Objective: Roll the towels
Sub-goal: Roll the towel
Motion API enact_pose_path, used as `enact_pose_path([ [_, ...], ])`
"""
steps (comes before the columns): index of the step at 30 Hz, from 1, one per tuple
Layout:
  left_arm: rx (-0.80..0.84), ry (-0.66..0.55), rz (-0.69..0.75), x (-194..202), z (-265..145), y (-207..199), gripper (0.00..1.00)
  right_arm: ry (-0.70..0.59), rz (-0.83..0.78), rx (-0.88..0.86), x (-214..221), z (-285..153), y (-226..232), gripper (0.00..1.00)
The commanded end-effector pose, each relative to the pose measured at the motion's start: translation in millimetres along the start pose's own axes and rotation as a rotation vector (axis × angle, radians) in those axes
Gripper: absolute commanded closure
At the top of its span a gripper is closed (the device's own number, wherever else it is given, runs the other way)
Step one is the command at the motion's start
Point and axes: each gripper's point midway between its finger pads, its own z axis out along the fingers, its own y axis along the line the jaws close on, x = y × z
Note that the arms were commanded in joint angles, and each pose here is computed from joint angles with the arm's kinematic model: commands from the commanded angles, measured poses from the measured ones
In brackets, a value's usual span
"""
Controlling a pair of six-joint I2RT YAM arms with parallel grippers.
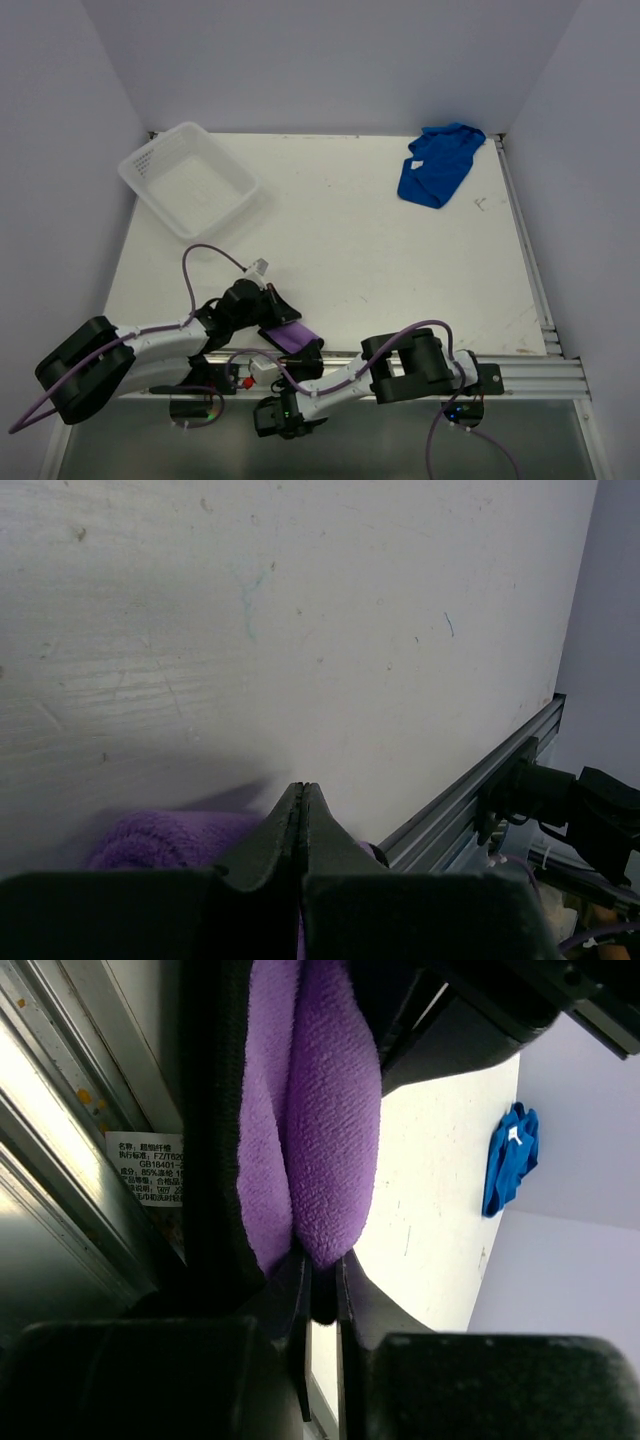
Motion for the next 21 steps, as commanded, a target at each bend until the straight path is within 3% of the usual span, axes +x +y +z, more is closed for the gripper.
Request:
enact_pose_path([
  [1, -0.021, -0.026, -0.031, 2.9, -2.0, 13.2, 1.0, 0.01, 0.039, -0.03, 1.6, -5.5, 5.9, 0.88],
  [10, -0.06, -0.035, -0.04, 13.5, -5.2, 39.7, 1.0, -0.039, 0.22, -0.087, -8.6, -17.7, -9.9, 0.54],
  [21, -0.093, -0.057, -0.024, 10.8, -4.5, 47.4, 1.0, -0.093, 0.454, -0.237, -10.8, -38.5, -27.9, 0.43],
])
